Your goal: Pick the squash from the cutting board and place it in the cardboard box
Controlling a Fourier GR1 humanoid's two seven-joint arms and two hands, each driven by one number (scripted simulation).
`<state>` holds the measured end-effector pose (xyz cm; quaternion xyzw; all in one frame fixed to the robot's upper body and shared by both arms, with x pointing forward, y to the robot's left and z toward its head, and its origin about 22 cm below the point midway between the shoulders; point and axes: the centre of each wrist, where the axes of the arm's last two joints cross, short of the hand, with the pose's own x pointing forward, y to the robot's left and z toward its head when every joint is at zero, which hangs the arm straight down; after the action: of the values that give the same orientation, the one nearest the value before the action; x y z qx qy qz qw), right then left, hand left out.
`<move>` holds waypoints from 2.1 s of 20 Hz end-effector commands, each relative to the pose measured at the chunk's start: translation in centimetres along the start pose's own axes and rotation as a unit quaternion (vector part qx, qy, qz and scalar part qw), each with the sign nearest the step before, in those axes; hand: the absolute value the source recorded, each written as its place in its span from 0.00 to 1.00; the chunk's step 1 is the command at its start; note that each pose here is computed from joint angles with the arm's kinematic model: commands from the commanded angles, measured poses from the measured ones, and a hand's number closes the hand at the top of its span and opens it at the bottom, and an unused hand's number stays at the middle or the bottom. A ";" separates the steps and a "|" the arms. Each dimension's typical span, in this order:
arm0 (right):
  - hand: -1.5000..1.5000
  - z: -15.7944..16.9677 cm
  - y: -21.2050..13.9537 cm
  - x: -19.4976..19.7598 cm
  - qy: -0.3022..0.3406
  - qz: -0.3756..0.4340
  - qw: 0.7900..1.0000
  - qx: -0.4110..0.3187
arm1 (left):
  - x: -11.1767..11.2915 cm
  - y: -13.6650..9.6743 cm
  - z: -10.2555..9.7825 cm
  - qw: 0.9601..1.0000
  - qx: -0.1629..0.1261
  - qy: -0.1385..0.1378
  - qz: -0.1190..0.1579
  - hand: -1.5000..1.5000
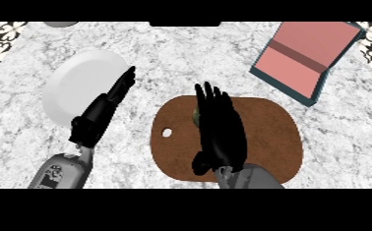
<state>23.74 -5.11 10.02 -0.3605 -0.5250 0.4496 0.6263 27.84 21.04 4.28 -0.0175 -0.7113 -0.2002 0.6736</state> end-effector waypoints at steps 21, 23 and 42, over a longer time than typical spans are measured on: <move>0.00 -2.8 4.9 -2.1 0.035 0.032 0.997 0.062 | 1.5 -1.0 0.0 1.000 -0.003 -0.004 -0.001 0.50; 0.00 -2.5 5.1 -0.1 0.037 0.039 0.997 0.052 | -0.1 0.8 0.5 1.000 0.004 0.012 -0.005 0.50; 1.00 -5.9 6.9 -3.5 0.023 0.091 0.995 0.033 | -0.3 0.5 -1.1 1.000 0.003 -0.007 0.001 0.50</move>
<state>27.90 -5.58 3.03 -0.3780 -0.4667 0.4946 0.6283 28.45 21.25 4.35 -0.0154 -0.7128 -0.1995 0.6722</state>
